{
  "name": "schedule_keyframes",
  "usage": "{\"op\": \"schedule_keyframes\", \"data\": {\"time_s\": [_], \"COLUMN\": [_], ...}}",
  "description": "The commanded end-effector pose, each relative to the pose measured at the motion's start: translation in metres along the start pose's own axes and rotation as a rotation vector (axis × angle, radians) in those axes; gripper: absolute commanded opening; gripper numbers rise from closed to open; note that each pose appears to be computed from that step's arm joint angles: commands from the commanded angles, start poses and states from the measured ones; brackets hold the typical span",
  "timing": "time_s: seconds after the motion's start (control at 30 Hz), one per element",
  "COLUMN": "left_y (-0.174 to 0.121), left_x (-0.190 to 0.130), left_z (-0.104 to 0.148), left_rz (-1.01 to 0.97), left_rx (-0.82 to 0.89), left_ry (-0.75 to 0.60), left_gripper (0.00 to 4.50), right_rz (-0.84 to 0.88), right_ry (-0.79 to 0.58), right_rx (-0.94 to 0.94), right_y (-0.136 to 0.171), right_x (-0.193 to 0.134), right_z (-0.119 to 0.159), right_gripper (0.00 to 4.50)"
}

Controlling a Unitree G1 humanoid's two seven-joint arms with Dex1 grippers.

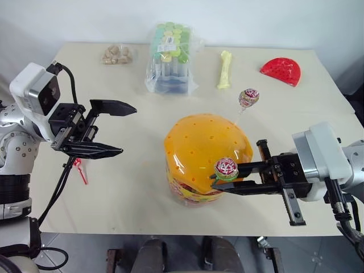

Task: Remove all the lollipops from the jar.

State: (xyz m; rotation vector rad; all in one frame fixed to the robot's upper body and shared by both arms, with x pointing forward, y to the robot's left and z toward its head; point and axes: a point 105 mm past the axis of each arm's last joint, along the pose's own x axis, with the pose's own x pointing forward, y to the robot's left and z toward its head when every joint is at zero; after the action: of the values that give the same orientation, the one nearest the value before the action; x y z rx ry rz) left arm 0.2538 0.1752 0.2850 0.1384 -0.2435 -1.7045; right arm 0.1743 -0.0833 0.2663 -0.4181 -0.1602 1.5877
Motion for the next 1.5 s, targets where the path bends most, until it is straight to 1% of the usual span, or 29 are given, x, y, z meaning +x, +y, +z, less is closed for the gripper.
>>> {"op": "schedule_keyframes", "data": {"time_s": [0.03,0.17,0.27,0.37,0.5,0.67,0.77,0.83,0.97,1.07,1.1,1.17,1.2,1.23,1.3,1.33,1.4,1.5], "left_y": [-0.013,-0.012,-0.010,-0.009,-0.006,-0.003,0.000,0.001,0.002,0.003,0.003,0.003,0.002,0.002,0.001,0.000,0.000,-0.001], "left_x": [-0.002,-0.004,-0.008,-0.009,-0.011,-0.015,-0.016,-0.016,-0.015,-0.016,-0.017,-0.019,-0.020,-0.021,-0.023,-0.024,-0.025,-0.027], "left_z": [0.009,0.009,0.008,0.008,0.007,0.005,0.003,0.002,-0.001,-0.003,-0.003,-0.003,-0.003,-0.002,0.001,0.002,0.003,0.003], "left_rz": [-0.104,-0.097,-0.079,-0.075,-0.062,-0.046,-0.039,-0.038,-0.042,-0.039,-0.035,-0.027,-0.024,-0.017,-0.012,-0.010,-0.006,0.001], "left_rx": [0.049,0.052,0.055,0.050,0.048,0.047,0.047,0.047,0.044,0.042,0.042,0.044,0.046,0.052,0.062,0.065,0.068,0.071], "left_ry": [-0.004,-0.003,0.001,-0.004,-0.007,-0.009,-0.013,-0.017,-0.026,-0.024,-0.018,-0.008,0.001,0.012,0.028,0.034,0.041,0.050], "left_gripper": [4.50,4.50,4.50,4.50,4.50,4.50,4.50,4.50,4.50,4.50,4.50,4.50,4.50,4.50,4.50,4.50,4.50,4.50], "right_rz": [0.014,0.010,-0.016,-0.046,-0.056,-0.136,-0.242,-0.314,-0.477,-0.677,-0.738,-0.837,-0.876,-0.905,-0.982,-1.008,-1.044,-1.102], "right_ry": [-0.022,-0.037,-0.066,-0.123,-0.147,-0.100,-0.060,-0.033,0.039,0.172,0.192,0.223,0.261,0.303,0.447,0.510,0.590,0.641], "right_rx": [-0.049,-0.071,-0.111,-0.129,-0.144,-0.167,-0.163,-0.124,-0.047,0.109,0.147,0.212,0.254,0.308,0.467,0.537,0.629,0.704], "right_y": [0.001,-0.001,-0.007,-0.012,-0.013,-0.017,-0.022,-0.024,-0.029,-0.036,-0.038,-0.043,-0.045,-0.046,-0.045,-0.043,-0.040,-0.043], "right_x": [0.000,0.000,-0.003,-0.008,-0.019,-0.037,-0.054,-0.066,-0.096,-0.142,-0.157,-0.177,-0.186,-0.194,-0.212,-0.218,-0.227,-0.234], "right_z": [0.009,0.014,0.024,0.036,0.048,0.058,0.063,0.058,0.038,-0.004,-0.014,-0.029,-0.041,-0.054,-0.090,-0.105,-0.127,-0.154], "right_gripper": [0.02,0.02,0.02,0.02,0.02,0.02,0.02,0.02,0.02,0.02,0.02,0.02,0.02,0.02,0.02,0.02,0.02,0.02]}}
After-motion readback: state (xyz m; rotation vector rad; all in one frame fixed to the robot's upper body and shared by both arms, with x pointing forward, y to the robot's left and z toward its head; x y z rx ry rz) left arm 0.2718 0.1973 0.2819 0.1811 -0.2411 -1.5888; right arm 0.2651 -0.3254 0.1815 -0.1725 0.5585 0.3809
